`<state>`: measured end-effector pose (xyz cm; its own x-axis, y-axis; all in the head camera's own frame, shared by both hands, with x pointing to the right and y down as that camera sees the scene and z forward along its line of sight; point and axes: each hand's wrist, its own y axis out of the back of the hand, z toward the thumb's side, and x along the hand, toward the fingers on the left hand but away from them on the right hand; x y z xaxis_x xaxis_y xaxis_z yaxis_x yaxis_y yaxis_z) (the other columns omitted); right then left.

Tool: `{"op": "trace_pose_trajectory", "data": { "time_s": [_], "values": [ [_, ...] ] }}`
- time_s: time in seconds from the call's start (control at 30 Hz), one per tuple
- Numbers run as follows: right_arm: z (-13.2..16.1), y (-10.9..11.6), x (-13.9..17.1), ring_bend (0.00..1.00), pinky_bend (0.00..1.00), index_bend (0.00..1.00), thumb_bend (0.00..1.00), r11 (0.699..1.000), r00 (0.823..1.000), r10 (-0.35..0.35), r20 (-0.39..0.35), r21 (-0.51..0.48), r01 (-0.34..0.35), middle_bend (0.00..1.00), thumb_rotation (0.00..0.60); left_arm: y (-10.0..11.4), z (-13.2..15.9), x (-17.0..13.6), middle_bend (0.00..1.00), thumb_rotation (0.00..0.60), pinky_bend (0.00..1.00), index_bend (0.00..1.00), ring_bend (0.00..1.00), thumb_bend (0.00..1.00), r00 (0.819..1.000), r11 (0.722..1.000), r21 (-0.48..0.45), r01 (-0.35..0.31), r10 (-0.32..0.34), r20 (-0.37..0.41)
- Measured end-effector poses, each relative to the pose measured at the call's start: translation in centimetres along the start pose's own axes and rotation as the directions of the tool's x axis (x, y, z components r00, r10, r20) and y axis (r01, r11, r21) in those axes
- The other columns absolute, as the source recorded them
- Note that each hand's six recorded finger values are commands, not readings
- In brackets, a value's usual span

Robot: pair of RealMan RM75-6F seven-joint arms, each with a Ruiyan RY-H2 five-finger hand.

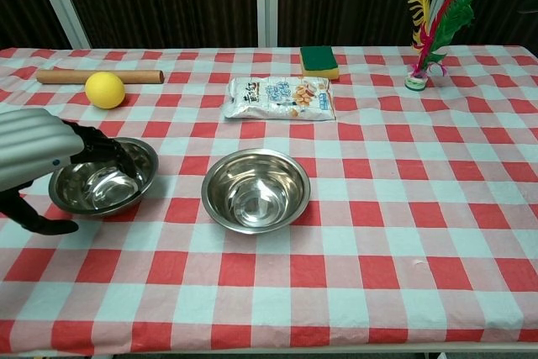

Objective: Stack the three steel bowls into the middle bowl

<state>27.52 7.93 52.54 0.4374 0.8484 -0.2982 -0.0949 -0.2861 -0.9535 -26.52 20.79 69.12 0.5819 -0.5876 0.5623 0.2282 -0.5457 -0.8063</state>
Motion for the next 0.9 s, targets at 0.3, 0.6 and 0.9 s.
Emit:
{"op": "trace_pose_trajectory", "data": {
  "time_s": [0.3, 0.6, 0.9],
  "values": [
    [-0.3, -0.4, 0.1, 0.0, 0.01, 0.07, 0.01, 1.0, 1.0, 0.012, 0.004, -0.008, -0.012, 0.11, 0.6, -1.5, -1.0, 0.3, 0.44, 0.6, 0.46, 0.4, 0.38, 0.21, 0.999, 1.0, 0.007, 0.026, -0.026, -0.038],
    [-0.5, -0.4, 0.2, 0.0, 0.01, 0.07, 0.01, 1.0, 1.0, 0.021, 0.01, -0.011, -0.02, 0.1, 0.6, -2.2, -1.6, 0.5, 0.51, 0.6, 0.53, 0.47, 0.45, 0.23, 0.997, 1.0, 0.015, 0.016, -0.015, -0.069],
    [-0.4, -0.3, -0.2, 0.0, 0.01, 0.06, 0.01, 1.0, 1.0, 0.028, 0.01, -0.01, -0.028, 0.1, 0.6, -3.3, -1.7, 0.9, 0.55, 0.6, 0.59, 0.52, 0.53, 0.27, 0.997, 0.999, 0.029, 0.024, -0.022, -0.073]
  ]
}}
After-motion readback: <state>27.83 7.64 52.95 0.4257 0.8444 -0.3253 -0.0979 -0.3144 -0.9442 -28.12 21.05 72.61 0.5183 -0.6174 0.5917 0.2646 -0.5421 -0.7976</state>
